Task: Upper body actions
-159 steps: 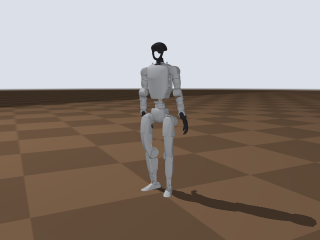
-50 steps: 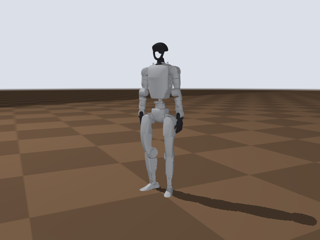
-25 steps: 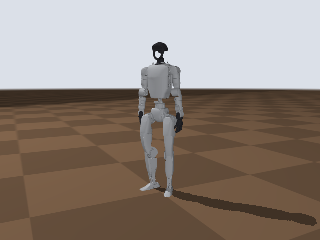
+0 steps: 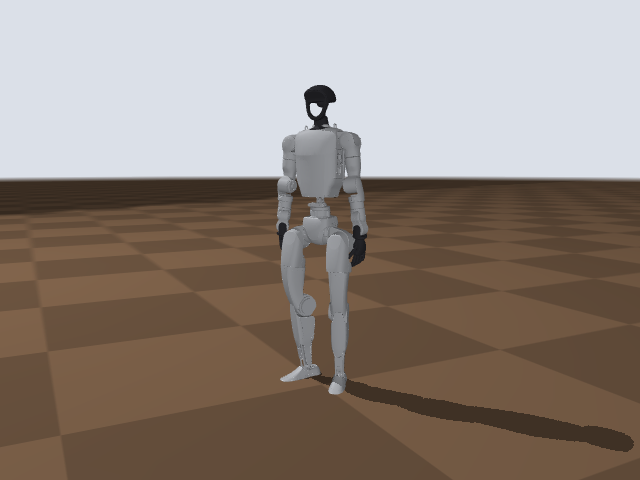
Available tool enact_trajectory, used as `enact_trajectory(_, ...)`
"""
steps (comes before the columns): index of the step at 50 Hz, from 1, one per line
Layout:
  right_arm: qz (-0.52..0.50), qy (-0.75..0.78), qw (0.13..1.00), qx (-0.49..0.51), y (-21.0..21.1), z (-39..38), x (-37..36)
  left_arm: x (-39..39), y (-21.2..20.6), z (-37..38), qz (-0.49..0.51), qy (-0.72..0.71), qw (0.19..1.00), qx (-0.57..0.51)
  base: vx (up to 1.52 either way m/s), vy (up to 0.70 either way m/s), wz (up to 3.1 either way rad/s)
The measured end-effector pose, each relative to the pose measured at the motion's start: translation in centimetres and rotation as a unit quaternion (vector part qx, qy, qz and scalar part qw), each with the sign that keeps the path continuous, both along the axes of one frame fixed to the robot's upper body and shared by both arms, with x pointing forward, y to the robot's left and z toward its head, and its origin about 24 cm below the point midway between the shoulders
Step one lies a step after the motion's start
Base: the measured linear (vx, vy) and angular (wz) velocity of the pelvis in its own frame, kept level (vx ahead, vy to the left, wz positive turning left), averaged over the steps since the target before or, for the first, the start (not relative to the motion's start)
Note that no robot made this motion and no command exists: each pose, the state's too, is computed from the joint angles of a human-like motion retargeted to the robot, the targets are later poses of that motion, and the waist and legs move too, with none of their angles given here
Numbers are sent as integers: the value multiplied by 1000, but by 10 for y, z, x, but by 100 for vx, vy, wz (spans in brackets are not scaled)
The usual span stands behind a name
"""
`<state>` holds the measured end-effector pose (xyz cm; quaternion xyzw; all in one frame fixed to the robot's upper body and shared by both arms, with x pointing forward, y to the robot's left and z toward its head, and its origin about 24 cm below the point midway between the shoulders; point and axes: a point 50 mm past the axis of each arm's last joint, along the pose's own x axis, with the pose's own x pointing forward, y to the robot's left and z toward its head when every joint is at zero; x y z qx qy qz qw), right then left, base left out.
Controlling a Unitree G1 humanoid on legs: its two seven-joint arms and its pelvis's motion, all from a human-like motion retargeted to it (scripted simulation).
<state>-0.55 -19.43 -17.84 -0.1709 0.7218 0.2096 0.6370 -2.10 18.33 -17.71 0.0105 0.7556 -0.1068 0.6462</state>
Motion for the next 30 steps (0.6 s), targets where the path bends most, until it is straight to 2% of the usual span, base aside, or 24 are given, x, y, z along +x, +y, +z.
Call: enact_trajectory(30, 7, -1, 1000, -1, -1, 0, 0, -1, 0, 0, 1, 1, 1000, -1, 0, 0, 0)
